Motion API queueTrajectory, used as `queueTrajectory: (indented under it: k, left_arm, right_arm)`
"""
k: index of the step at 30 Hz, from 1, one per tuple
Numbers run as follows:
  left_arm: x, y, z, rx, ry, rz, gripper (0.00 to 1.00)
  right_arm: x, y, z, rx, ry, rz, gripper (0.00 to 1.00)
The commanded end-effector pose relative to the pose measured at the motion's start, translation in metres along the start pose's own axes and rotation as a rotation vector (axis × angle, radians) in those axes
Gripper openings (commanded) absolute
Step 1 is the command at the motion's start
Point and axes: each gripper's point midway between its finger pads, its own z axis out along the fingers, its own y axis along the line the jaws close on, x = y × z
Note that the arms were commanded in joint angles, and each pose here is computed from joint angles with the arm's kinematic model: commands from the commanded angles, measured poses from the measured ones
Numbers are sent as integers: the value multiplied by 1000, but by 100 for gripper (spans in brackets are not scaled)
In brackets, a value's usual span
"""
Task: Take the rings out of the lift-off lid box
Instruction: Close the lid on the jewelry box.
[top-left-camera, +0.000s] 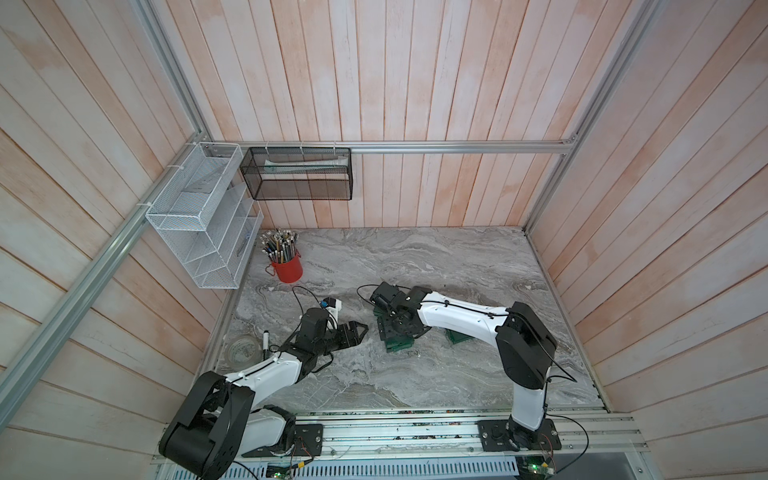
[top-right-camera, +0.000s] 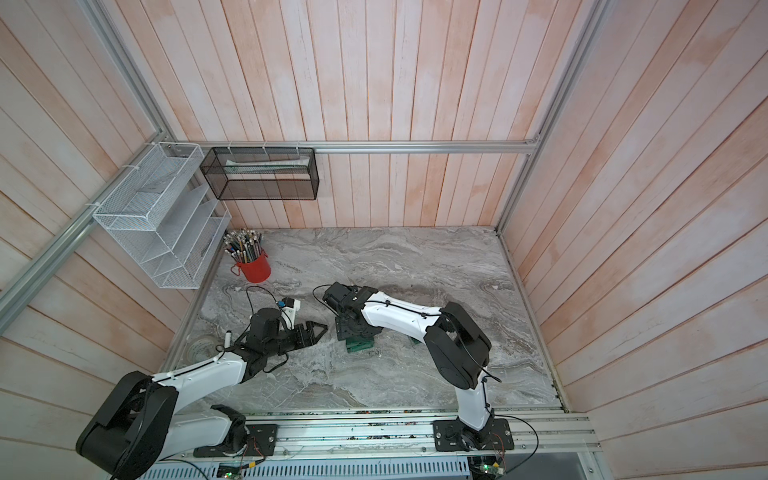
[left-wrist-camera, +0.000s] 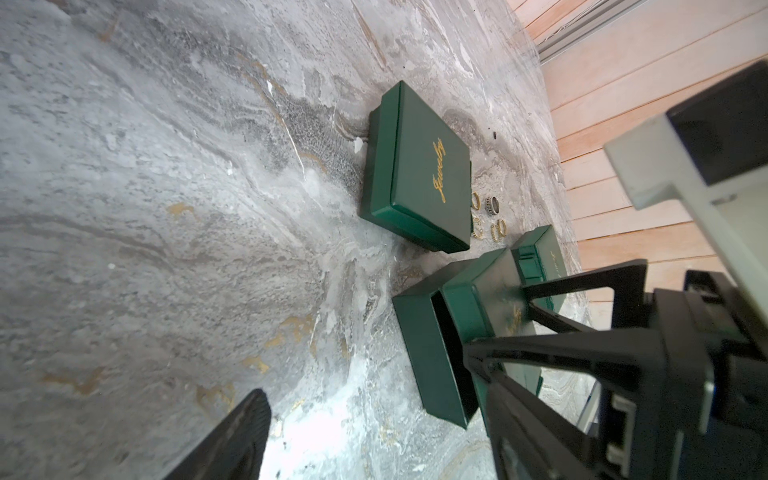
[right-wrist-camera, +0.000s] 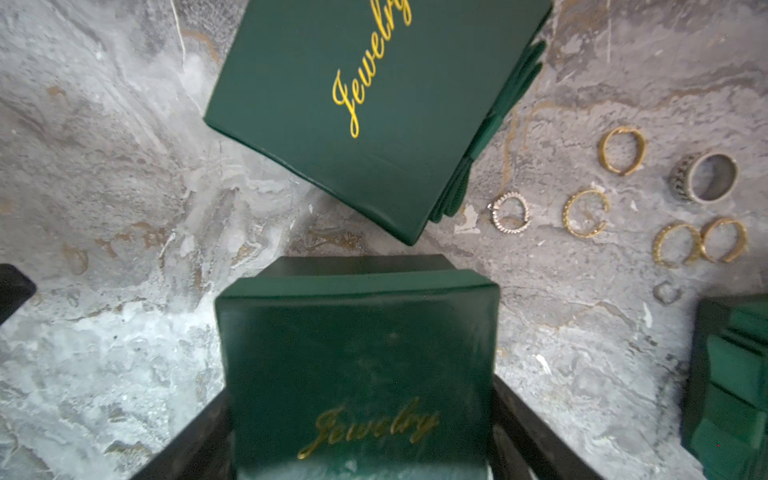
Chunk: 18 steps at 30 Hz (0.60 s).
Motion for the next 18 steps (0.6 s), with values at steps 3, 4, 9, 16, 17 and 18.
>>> queueTrajectory:
  k: [3,4,9,16,17,18]
  left_arm:
    - [-2,-3,-3,23,-15,30,83]
    - [-2,-2,-3,22,-16,30,83]
    - [-1,-2,-3,24,-13,29,83]
    - [-2,-2,-3,24,-15,28,83]
    - [-2,-2,-3,24,-14,28,83]
    - [-2,-2,-2,24,-14,28,83]
  right_arm:
    - [4,-1,4,42,18,2,80]
    - [4,0,3,40,16,1,80]
    - [6,-2,5,55,21,1,81]
    - [7,-1,4,57,20,-1,83]
    - [7,-1,3,56,17,-1,83]
    - [7,-1,3,55,17,-1,84]
